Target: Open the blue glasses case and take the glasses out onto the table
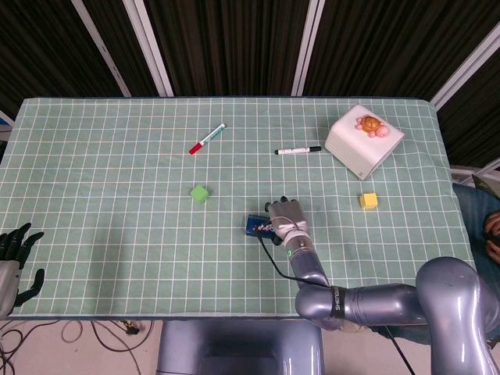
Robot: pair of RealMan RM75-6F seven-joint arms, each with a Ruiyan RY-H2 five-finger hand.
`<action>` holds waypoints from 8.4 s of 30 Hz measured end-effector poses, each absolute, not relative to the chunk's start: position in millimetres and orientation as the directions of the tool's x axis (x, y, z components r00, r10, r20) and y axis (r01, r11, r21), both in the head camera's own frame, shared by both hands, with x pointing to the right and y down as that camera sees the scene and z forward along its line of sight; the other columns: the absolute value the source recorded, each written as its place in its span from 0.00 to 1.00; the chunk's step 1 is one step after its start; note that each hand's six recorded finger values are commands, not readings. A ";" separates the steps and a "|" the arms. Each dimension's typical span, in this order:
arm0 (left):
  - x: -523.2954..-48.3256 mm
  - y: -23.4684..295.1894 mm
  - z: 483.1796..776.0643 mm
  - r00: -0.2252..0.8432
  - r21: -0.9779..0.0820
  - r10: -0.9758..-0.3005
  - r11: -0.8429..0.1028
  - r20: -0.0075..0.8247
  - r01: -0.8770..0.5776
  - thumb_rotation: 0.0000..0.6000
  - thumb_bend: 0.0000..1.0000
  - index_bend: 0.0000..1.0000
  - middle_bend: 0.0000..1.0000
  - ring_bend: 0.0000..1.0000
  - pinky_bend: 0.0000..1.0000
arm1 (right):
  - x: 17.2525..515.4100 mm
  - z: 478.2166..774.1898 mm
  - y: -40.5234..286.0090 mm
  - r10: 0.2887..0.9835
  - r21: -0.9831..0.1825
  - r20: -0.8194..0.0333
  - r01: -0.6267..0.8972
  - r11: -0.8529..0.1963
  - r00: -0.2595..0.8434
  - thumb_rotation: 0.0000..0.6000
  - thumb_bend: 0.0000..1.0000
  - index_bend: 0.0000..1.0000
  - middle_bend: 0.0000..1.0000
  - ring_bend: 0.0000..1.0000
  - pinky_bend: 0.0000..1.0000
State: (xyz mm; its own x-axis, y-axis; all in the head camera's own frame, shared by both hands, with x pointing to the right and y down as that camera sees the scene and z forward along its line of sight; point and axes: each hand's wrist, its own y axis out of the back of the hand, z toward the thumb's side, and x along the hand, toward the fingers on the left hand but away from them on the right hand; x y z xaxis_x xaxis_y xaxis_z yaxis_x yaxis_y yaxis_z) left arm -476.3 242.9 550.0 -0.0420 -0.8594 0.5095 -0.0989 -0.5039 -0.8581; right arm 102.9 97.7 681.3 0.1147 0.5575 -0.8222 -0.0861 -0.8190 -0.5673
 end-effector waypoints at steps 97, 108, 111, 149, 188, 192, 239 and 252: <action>-479.1 243.3 551.5 -0.061 -0.847 -0.847 -0.521 0.528 -0.107 1.00 0.47 0.12 0.00 0.00 0.02 | 77.8 690.6 115.0 0.548 -0.571 -0.817 -0.121 -0.812 0.176 1.00 0.40 0.28 0.34 0.13 0.23; -478.9 243.3 551.6 -0.061 -0.846 -0.846 -0.522 0.529 -0.108 1.00 0.47 0.12 0.00 0.00 0.02 | 76.9 688.8 113.3 0.547 -0.569 -0.819 -0.122 -0.813 0.172 1.00 0.40 0.30 0.39 0.16 0.23; -478.9 243.2 551.4 -0.061 -0.847 -0.847 -0.521 0.529 -0.108 1.00 0.47 0.12 0.00 0.00 0.02 | 76.3 688.4 113.1 0.545 -0.567 -0.821 -0.129 -0.813 0.171 1.00 0.41 0.30 0.39 0.17 0.23; -478.9 243.8 552.2 -0.062 -0.843 -0.843 -0.526 0.534 -0.110 1.00 0.47 0.13 0.00 0.00 0.02 | 70.5 681.2 106.6 0.492 -0.524 -0.852 -0.309 -0.794 0.180 1.00 0.49 0.34 0.41 0.20 0.23; -479.5 244.6 552.8 -0.065 -0.839 -0.839 -0.531 0.540 -0.117 1.00 0.47 0.12 0.00 0.00 0.02 | 69.6 693.0 105.8 0.492 -0.488 -0.862 -0.465 -0.739 0.124 1.00 0.50 0.22 0.14 0.20 0.23; -479.6 244.6 553.0 -0.066 -0.838 -0.838 -0.533 0.542 -0.117 1.00 0.47 0.12 0.00 0.00 0.02 | 69.0 694.4 105.1 0.500 -0.499 -0.857 -0.451 -0.740 0.128 1.00 0.49 0.18 0.10 0.20 0.23; -479.4 243.6 552.7 -0.059 -0.849 -0.848 -0.520 0.526 -0.094 1.00 0.47 0.13 0.00 0.00 0.02 | 166.0 672.4 61.3 0.770 -0.767 -0.638 -0.103 -0.633 0.025 1.00 0.32 0.17 0.10 0.15 0.23; -479.5 243.8 553.1 -0.065 -0.847 -0.846 -0.522 0.529 -0.099 1.00 0.47 0.13 0.00 0.00 0.02 | 195.8 652.0 101.6 0.733 -0.743 -0.669 -0.133 -0.656 0.122 1.00 0.31 0.14 0.07 0.12 0.23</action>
